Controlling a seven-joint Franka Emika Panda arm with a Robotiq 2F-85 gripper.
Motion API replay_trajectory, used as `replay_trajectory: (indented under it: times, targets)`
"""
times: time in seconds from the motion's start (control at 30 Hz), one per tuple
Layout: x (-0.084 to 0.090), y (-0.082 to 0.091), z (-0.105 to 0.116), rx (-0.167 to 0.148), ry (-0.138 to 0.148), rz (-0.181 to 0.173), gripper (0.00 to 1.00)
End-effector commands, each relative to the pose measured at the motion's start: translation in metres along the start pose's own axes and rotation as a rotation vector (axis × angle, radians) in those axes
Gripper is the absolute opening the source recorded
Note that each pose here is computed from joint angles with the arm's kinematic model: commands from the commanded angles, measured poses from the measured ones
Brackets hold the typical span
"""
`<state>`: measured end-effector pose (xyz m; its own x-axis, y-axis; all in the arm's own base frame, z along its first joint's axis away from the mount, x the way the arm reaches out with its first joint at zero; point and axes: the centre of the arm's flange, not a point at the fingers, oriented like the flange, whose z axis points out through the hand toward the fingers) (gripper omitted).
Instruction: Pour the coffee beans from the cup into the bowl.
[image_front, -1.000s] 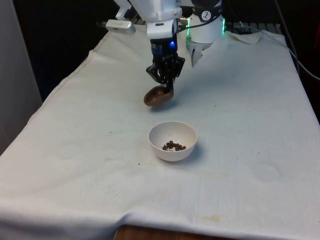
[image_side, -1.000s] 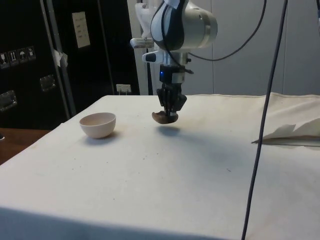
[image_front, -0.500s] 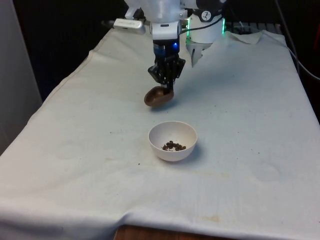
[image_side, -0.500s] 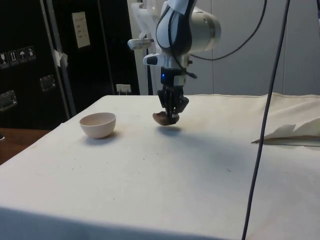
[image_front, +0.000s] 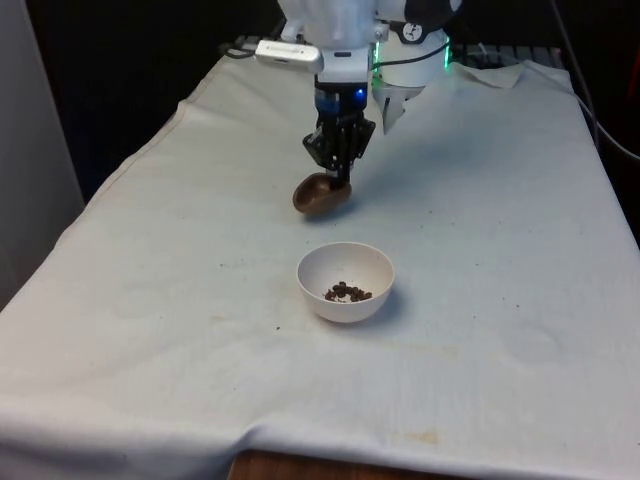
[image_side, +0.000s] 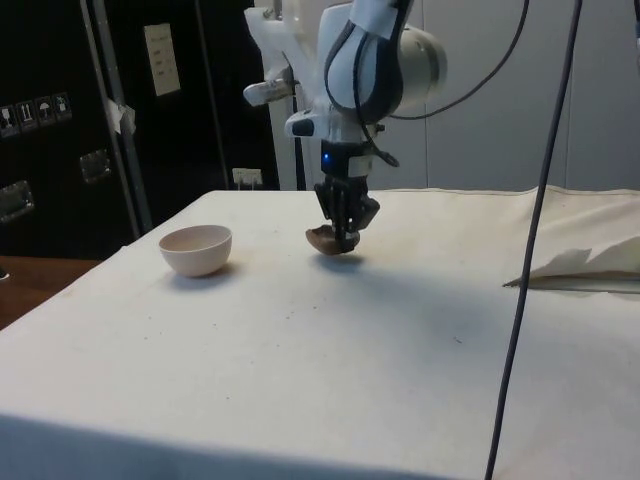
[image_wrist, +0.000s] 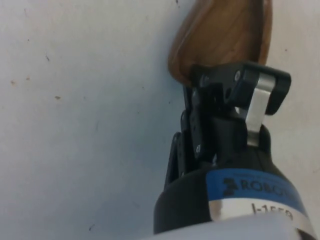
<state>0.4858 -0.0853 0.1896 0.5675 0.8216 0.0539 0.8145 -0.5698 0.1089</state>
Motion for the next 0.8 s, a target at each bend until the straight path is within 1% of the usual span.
replay_trajectory:
  times: [0.0,0.07,0.1,0.13,0.33,0.37,0.4,0.5,0.63,0.67,0.7,0.77]
  targets:
    - [-0.003,-0.001,0.003,-0.017,-0.022,-0.001,0.00]
    - [-0.001,-0.002,0.004,-0.018,-0.029,-0.005,0.00]
    - [0.002,-0.002,0.001,-0.001,-0.011,-0.004,0.00]
    - [0.000,-0.003,0.003,-0.019,-0.031,-0.006,0.00]
    - [0.007,-0.006,0.004,-0.021,-0.057,-0.019,0.00]
    - [0.011,-0.007,0.002,-0.006,-0.039,-0.020,0.00]
    - [0.008,-0.007,0.004,-0.022,-0.060,-0.022,0.00]
    - [0.013,-0.009,0.005,-0.027,-0.070,-0.030,0.00]
    - [0.016,-0.013,0.006,-0.027,-0.071,-0.033,0.00]
    - [0.017,-0.014,0.005,-0.011,-0.067,-0.033,0.00]
    - [0.017,-0.015,0.006,-0.024,-0.067,-0.032,0.00]
    - [0.017,-0.015,0.006,-0.022,-0.066,-0.030,0.00]
